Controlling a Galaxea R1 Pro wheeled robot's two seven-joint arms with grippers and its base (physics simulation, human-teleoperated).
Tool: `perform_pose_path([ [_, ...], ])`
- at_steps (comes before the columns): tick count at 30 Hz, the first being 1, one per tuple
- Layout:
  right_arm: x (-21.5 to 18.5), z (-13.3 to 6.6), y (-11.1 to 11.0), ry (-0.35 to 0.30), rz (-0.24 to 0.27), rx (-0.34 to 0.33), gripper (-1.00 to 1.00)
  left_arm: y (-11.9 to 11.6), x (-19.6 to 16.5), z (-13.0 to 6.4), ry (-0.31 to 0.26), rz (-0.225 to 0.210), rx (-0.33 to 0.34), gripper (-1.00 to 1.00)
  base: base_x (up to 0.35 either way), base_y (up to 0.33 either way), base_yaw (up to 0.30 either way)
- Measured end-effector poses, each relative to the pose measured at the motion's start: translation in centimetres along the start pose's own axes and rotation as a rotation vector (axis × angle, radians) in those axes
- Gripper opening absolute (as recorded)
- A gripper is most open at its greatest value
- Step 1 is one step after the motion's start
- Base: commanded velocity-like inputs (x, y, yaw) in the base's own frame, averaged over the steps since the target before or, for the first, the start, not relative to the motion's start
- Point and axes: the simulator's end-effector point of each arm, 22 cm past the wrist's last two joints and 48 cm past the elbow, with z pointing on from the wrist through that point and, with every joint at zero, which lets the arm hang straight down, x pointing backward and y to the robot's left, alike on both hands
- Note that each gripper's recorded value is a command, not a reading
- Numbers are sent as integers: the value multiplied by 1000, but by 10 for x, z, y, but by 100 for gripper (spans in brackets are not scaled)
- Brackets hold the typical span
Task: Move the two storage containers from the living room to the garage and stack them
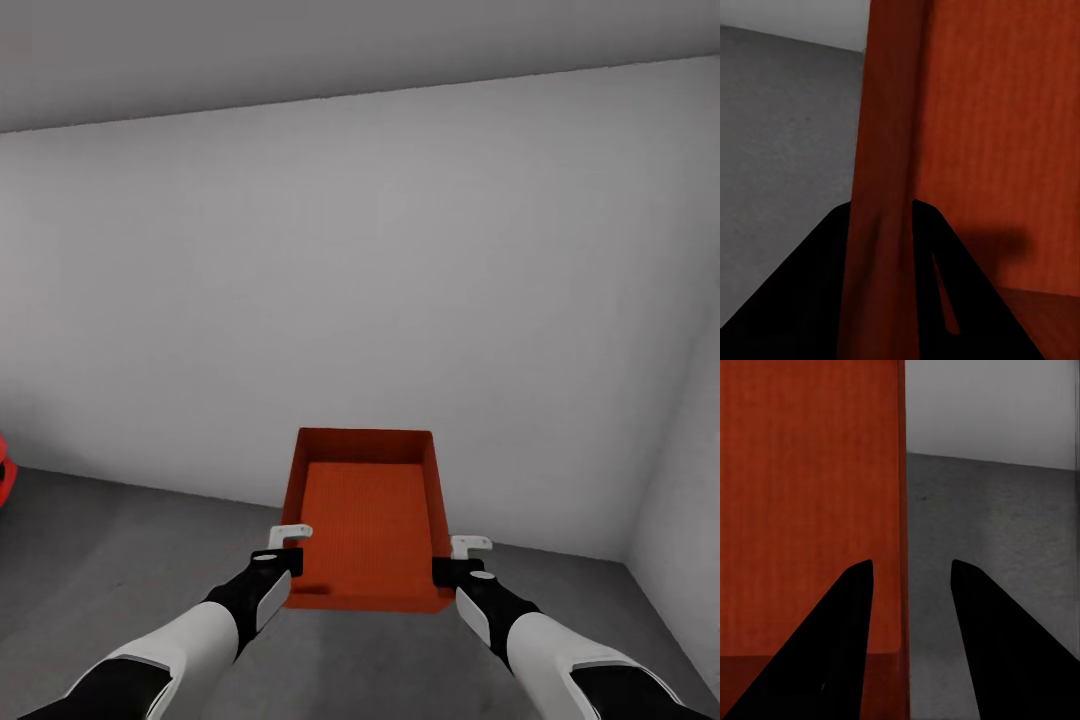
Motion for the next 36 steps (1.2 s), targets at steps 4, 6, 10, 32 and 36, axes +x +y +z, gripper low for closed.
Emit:
perform_pose_path([
  [4,0,0,0,0,0,0,-100,0,0,0,0,0,0,-100,180,33,-243],
  [6,0,0,0,0,0,0,-100,0,0,0,0,0,0,-100,78,5,-243],
  [10,0,0,0,0,-1,0,-100,0,0,0,0,0,0,-100,17,1,-243],
  [32,1,0,0,2,-1,0,-100,0,1,0,2,0,0,-100,1,0,-64],
  [36,0,0,0,0,0,0,-100,0,0,0,-1,0,0,-100,0,0,0],
])
